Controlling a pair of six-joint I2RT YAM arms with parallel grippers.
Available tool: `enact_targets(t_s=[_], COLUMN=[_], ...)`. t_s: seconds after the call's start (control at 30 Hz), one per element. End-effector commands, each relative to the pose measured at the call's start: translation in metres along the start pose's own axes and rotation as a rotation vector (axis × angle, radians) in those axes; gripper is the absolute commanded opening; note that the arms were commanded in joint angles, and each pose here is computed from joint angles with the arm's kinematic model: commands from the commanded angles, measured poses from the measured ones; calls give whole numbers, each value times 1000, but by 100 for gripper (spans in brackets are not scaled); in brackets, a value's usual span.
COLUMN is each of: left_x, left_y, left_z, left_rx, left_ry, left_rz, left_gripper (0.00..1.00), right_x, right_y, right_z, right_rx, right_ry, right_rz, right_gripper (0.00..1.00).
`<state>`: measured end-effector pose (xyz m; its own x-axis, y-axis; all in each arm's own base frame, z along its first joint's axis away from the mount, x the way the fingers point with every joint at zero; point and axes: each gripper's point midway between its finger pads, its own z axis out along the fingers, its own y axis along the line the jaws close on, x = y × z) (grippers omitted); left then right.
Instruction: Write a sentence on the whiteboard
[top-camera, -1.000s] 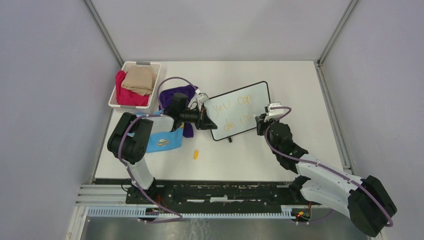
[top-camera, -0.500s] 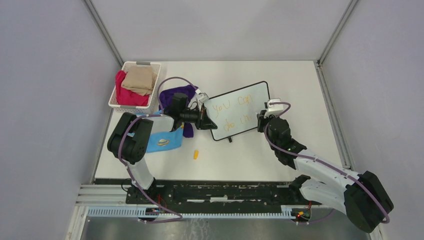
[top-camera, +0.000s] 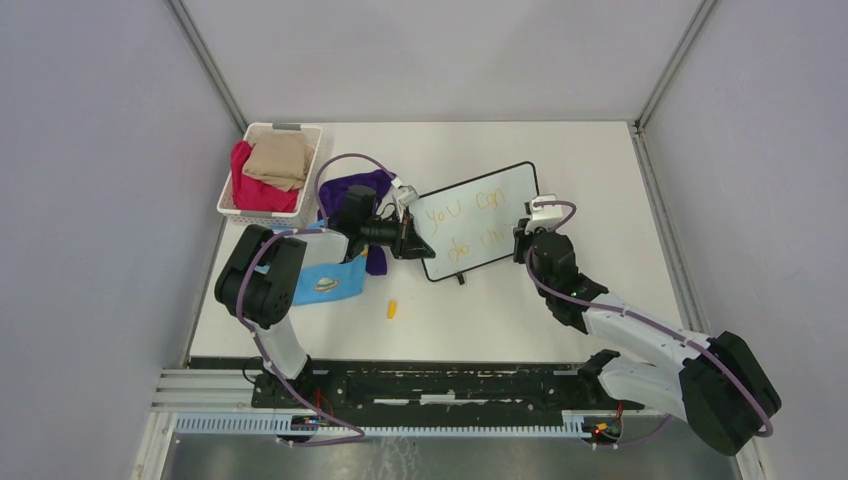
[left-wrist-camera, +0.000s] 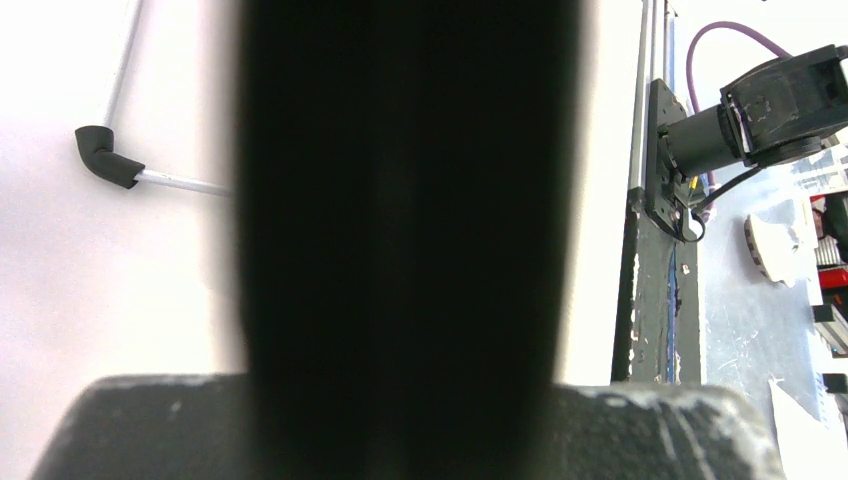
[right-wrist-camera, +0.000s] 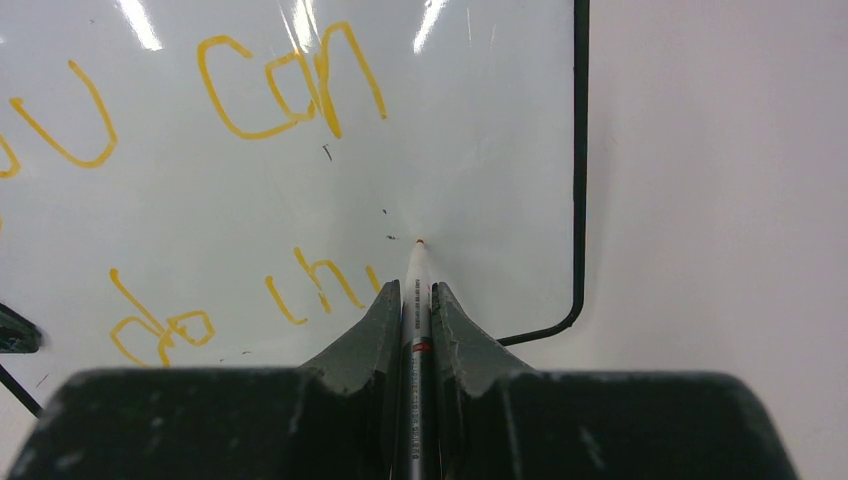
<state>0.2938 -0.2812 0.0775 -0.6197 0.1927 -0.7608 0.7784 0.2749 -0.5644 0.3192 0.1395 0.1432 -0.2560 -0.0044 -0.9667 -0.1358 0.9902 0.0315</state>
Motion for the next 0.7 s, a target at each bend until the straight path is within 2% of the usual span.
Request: enact_targets(t_s=[0.0, 0.67], left_x=[51, 54], left_y=[17, 19], left_z=[5, 5], left_rx=[-97, -103], left_ry=[134, 141], left_rz=[-82, -88], left_gripper=[2, 2], right_x=[-30, 6], right_y=[6, 13], right_z=[6, -2], right_rx=[-11, -85], right_ry=[-77, -9], right_rz=[32, 43], right_gripper=[0, 0])
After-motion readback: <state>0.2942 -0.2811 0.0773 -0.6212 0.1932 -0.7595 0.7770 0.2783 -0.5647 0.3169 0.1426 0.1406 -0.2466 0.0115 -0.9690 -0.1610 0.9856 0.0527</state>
